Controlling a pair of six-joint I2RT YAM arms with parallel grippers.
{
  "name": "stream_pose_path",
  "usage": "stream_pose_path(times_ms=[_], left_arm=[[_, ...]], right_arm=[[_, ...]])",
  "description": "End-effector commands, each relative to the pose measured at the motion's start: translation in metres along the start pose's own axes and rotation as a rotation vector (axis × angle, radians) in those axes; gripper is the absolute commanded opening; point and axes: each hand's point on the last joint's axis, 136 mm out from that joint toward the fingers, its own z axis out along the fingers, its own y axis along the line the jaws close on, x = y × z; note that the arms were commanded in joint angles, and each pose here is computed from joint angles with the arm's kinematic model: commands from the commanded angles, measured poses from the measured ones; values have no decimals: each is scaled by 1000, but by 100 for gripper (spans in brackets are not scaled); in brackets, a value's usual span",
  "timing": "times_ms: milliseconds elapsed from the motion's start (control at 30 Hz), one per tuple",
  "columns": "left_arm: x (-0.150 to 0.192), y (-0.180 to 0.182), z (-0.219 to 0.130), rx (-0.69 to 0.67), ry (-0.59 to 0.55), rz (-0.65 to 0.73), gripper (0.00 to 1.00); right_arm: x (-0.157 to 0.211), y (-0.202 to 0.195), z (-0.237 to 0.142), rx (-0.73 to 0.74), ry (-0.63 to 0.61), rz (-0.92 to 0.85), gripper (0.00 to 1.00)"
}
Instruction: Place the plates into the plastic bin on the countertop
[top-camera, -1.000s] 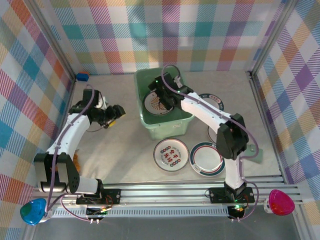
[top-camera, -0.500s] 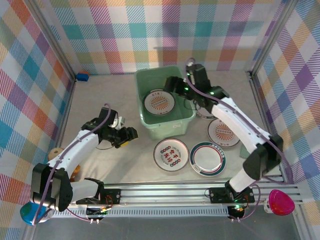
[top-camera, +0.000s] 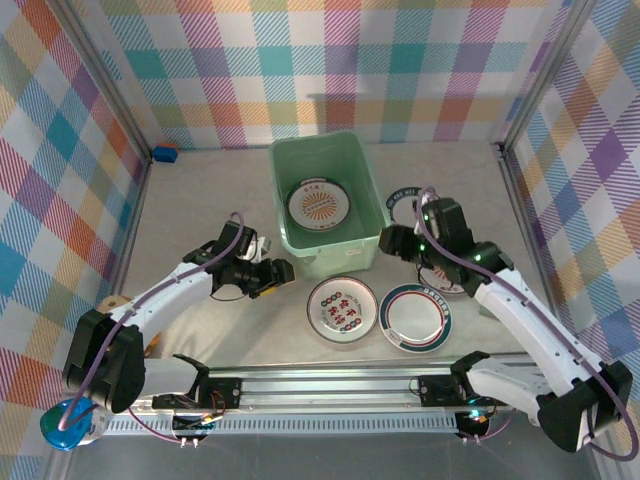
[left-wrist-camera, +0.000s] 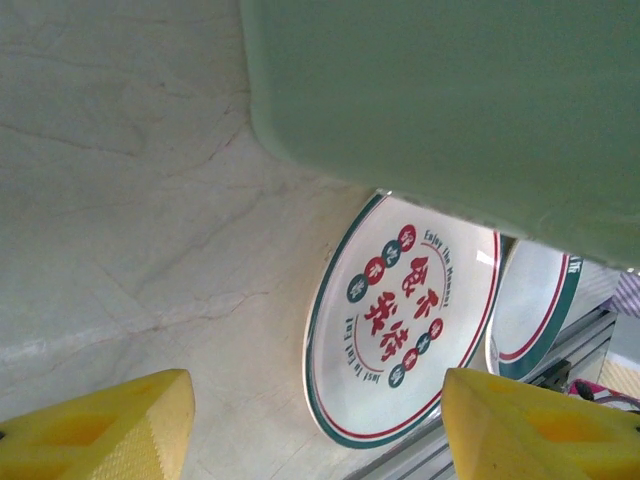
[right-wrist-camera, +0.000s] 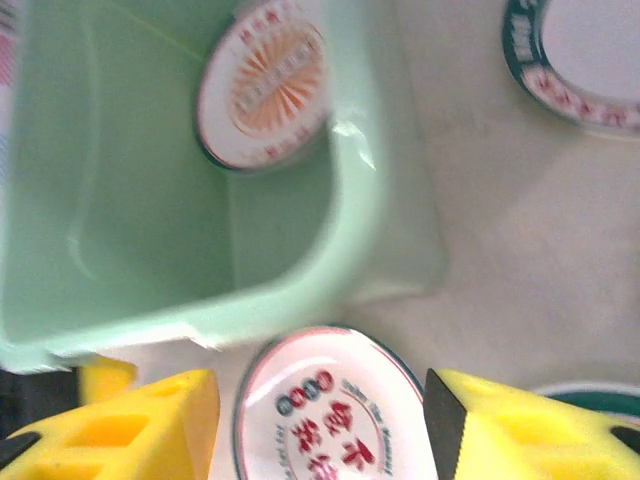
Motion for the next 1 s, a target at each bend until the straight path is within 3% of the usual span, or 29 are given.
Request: stream_pose_path(times_ms=[0,233,533,967], left_arm=[[-6,-13,-3,21,-12,29,67],[-17,-20,-6,25,-48,44,68],[-32,-4,-22,-102,-138,33,70],[-41,-1,-48,-132,-221,34,71]], right_arm=[[28,-19,10,30,59,47,56],[66,-23,46,-17,231,-10,56],[86,-28,77,14,304,-118,54],[117,-37,117,34,391,-215,53]])
